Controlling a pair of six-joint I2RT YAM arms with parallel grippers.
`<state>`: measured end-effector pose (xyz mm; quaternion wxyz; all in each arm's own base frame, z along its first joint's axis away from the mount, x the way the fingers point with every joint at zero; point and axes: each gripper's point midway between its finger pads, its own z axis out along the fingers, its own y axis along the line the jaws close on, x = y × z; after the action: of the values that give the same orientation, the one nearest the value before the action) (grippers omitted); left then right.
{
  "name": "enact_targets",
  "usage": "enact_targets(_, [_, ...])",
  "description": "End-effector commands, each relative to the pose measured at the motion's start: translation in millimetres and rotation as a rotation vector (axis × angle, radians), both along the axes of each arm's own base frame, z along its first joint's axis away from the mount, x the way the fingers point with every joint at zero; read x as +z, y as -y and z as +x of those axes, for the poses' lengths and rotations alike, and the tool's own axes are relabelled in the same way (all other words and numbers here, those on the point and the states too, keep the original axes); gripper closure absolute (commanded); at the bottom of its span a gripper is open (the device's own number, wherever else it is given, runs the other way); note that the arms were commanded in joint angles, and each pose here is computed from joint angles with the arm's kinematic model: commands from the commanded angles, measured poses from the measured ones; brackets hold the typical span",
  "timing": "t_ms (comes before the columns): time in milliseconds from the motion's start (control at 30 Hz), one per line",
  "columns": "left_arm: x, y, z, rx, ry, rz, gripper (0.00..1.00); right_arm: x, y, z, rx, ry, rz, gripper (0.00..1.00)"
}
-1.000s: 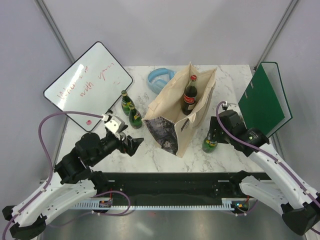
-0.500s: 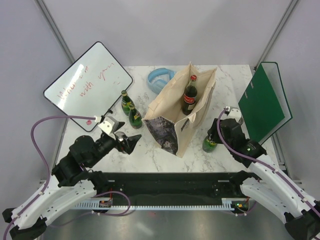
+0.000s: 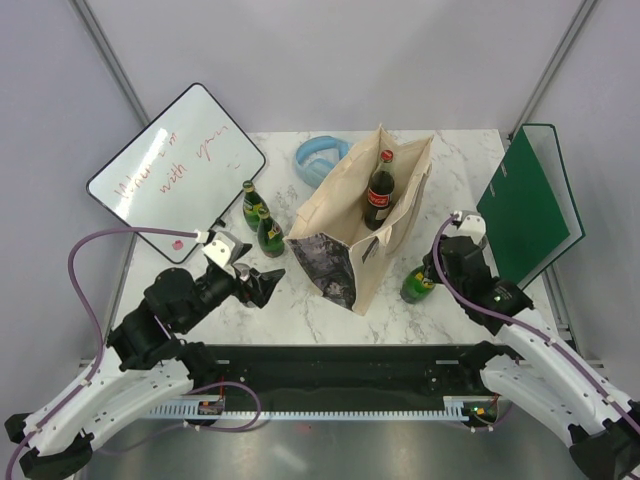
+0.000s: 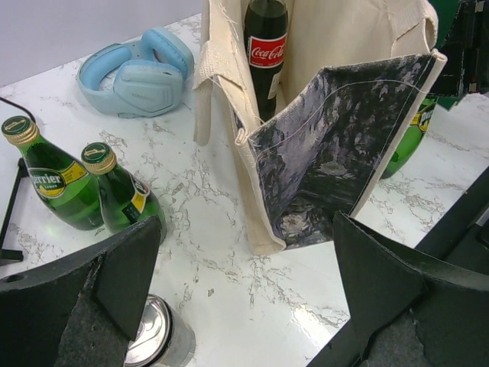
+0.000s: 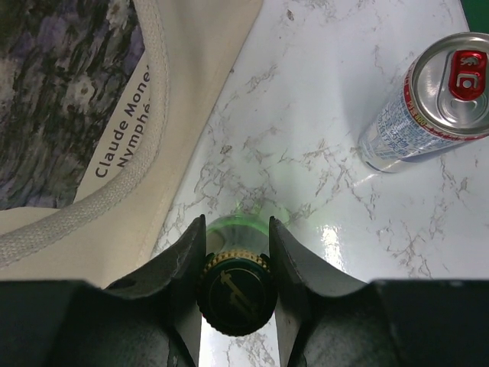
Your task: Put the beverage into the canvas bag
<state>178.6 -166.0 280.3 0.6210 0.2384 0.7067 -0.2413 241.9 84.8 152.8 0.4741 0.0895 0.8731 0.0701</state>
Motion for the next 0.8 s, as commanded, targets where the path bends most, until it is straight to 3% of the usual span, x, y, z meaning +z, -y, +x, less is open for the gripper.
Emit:
enact_targets(0, [8,2,2,-0.009,0.042,-0.002,0.0,44,1,16,-0.022,0.102,-0.003,1.0])
enact_targets(367, [6,3,2,-0.011,0.037,-0.001,0.0,142,16,34,-0.037,0.163,-0.168,1.0])
enact_targets(500, [9,4,1,-0.02,0.04,-0.007,0.0,217,22,40,-0.059,0.278,-0.173,1.0])
enact_targets(767, [8,5,1,-0.023,0.035,-0.008,0.0,301,29,57,-0.092,0.407,-0.245,1.0])
